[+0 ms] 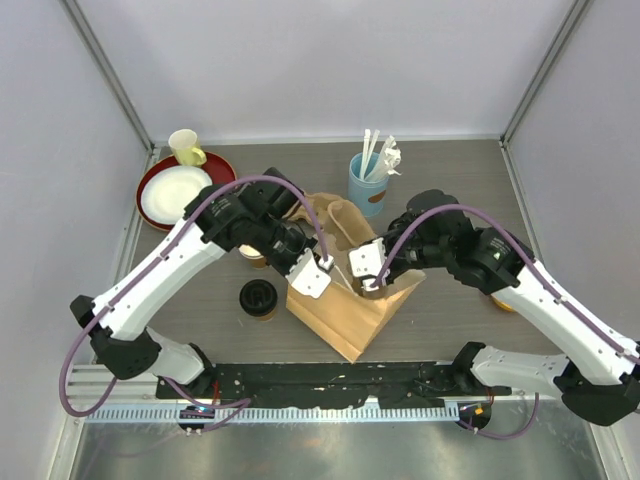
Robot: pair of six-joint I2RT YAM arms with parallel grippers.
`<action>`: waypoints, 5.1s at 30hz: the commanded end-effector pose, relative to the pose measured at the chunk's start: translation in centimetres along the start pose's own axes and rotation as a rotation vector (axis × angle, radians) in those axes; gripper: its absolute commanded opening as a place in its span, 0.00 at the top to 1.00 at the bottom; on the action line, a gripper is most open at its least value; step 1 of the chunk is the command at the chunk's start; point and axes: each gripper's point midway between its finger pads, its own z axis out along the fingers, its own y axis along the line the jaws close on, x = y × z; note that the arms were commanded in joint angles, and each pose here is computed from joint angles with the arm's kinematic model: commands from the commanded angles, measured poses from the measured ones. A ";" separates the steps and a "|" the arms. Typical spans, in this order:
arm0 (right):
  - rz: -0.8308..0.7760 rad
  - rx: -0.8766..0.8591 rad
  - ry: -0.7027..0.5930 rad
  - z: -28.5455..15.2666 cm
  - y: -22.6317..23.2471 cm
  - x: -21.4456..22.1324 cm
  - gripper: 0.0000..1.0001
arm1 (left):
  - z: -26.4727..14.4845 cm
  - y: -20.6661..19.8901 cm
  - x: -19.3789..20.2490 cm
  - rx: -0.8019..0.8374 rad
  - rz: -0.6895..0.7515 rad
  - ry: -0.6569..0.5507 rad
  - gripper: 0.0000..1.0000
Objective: Pack the takeout coffee
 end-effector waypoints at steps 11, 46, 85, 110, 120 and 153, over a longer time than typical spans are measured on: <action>-0.047 -0.249 0.242 -1.4 5.4 -0.9 0.99 | -0.9 -6.1 0.4 0.130 -0.090 0.017 1.00; -0.052 -0.377 0.100 1.9 7.0 -4.8 0.99 | -0.4 -4.1 1.1 -0.075 0.054 0.021 1.00; -0.066 -0.372 0.335 4.6 9.8 3.9 0.99 | 0.3 -0.4 -1.3 -0.179 -0.225 -0.115 0.41; -0.040 -0.472 0.362 6.7 11.5 5.6 0.99 | -8.3 8.3 1.2 -0.684 -1.368 -0.465 0.22; -0.022 -0.491 0.441 7.0 10.7 6.8 0.99 | -3.3 8.1 2.8 -0.584 -1.308 -0.213 0.25; 0.069 -0.623 0.452 10.6 12.1 6.8 0.99 | -1.6 5.9 7.0 -0.535 -1.327 -0.061 1.00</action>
